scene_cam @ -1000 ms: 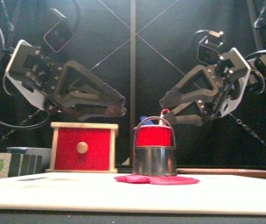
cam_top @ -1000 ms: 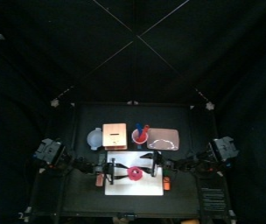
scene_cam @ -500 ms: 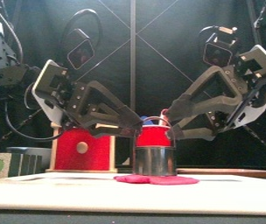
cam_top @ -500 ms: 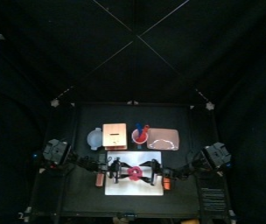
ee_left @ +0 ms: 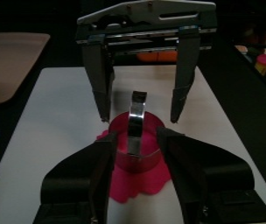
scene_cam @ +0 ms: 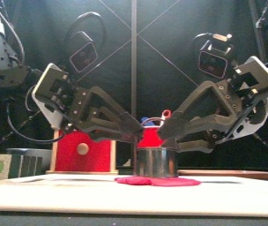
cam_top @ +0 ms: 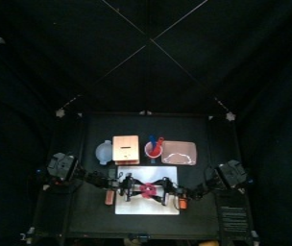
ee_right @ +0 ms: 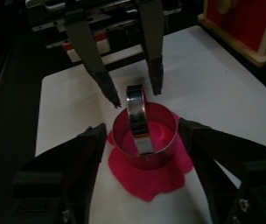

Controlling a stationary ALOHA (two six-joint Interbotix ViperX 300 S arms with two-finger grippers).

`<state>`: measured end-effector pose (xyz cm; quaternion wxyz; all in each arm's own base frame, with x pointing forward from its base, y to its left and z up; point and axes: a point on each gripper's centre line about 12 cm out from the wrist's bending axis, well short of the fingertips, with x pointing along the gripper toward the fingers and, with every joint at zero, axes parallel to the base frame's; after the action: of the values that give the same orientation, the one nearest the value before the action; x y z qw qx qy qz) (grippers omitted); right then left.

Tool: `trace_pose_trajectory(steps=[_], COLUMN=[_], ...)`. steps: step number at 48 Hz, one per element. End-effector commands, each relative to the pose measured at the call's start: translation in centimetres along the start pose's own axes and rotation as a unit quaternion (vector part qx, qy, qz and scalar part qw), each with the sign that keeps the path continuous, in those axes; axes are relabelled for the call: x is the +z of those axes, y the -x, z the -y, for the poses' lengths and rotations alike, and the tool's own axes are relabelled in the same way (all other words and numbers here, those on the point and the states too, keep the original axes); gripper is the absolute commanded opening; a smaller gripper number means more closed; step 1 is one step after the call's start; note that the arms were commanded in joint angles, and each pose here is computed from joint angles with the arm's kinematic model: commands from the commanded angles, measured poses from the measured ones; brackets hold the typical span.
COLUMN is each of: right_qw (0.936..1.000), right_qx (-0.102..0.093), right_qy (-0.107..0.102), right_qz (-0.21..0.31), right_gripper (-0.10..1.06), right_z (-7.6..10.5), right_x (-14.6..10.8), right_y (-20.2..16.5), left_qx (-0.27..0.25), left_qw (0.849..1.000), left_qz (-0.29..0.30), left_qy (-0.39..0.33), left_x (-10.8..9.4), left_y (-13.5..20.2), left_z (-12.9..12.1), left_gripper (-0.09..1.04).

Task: Get the cutter from the drawer then cut the dough then place the extra dough in the bowl
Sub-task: Cut the dough

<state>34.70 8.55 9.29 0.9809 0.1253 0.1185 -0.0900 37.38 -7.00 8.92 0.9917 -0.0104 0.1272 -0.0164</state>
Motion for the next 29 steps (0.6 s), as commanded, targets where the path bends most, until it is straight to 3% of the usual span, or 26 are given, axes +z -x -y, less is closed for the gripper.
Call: trace_pose_trajectory(steps=[1,15,29], right_qw=[0.9997,0.9998,0.9999], right_qx=[0.008,0.008,0.008], right_qy=[-0.01,-0.007,-0.006], right_qz=[0.02,0.014,0.012], right_gripper=[0.87,0.64,0.62], right_z=[-0.54,-0.46,-0.53], right_x=[1.45,1.19,1.19], right_y=[0.22,0.35,0.29], left_qx=[0.0,0.001,0.0], left_qw=[1.0,1.0,1.0], left_qz=[0.014,0.0,0.002], left_qy=[0.002,0.002,0.0], left_x=[0.89,0.58,0.73], left_y=[-0.36,-0.39,-0.53], left_z=[-0.06,-0.19,-0.18], left_gripper=[0.75,0.72,0.72])
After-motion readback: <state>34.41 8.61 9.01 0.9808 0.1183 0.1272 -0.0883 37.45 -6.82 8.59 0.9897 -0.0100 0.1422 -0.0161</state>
